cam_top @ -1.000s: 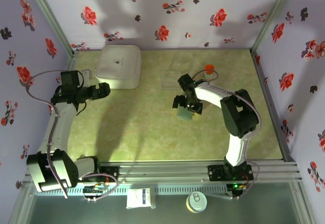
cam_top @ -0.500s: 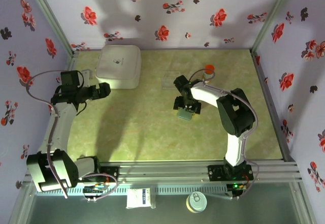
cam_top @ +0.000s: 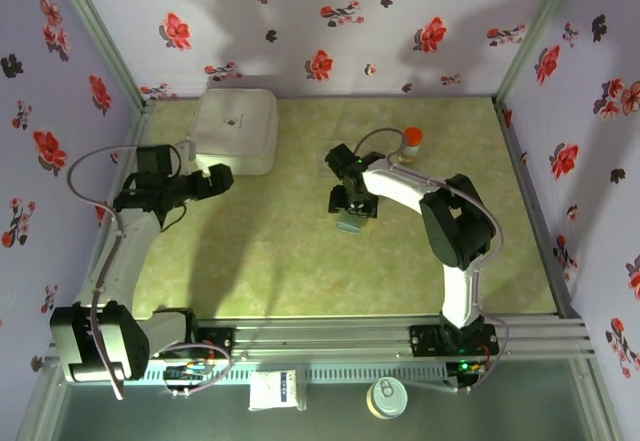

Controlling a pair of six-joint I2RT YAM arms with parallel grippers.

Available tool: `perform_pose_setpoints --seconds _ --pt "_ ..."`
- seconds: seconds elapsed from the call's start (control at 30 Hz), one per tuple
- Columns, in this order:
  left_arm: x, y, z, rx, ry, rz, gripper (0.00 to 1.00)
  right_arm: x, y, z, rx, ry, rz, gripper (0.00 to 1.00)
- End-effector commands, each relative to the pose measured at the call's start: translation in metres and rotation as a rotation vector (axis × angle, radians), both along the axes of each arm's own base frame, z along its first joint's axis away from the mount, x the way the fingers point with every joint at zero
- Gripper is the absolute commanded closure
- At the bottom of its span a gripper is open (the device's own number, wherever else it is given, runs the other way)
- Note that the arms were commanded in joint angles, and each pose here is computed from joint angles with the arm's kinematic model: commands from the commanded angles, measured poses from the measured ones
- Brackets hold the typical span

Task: Take the credit cards out of the card holder

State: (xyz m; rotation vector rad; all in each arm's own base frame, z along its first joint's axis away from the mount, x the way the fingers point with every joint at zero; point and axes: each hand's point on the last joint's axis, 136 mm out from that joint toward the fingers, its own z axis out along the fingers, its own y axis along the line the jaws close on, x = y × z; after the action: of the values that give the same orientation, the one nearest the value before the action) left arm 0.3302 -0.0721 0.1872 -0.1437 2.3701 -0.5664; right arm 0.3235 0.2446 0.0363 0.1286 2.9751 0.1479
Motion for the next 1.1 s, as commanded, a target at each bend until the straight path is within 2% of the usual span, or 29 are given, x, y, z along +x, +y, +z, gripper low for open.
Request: perform_pose_setpoints --seconds 0.0,0.13,0.27,0.5,0.6,0.8,1.07 --pt "-0.002 -0.028 -0.014 -0.091 0.046 -0.006 0.0 -0.005 0.024 -0.001 0.016 0.022 0.074 0.25" --pt "-0.006 -0.053 -0.04 -0.144 0.14 -0.014 0.02 -0.013 0.047 -0.004 0.027 0.038 0.139 0.25" --pt "-0.005 -0.075 -0.061 -0.194 0.18 -0.012 0.05 -0.022 0.061 -0.008 0.022 0.047 0.193 0.25" --pt "-0.009 -0.111 -0.093 -0.234 0.258 -0.036 0.11 -0.038 0.07 -0.017 0.045 0.081 0.252 0.25" --pt "-0.008 -0.124 -0.101 -0.253 0.274 -0.045 0.12 -0.042 0.068 -0.017 0.038 0.08 0.263 0.2" --pt "-0.006 -0.144 -0.112 -0.279 0.311 -0.068 0.15 -0.039 0.061 0.001 0.036 0.025 0.257 0.11" --pt "-0.006 -0.158 -0.115 -0.286 0.325 -0.09 0.23 -0.043 0.052 0.031 0.078 -0.041 0.238 0.12"
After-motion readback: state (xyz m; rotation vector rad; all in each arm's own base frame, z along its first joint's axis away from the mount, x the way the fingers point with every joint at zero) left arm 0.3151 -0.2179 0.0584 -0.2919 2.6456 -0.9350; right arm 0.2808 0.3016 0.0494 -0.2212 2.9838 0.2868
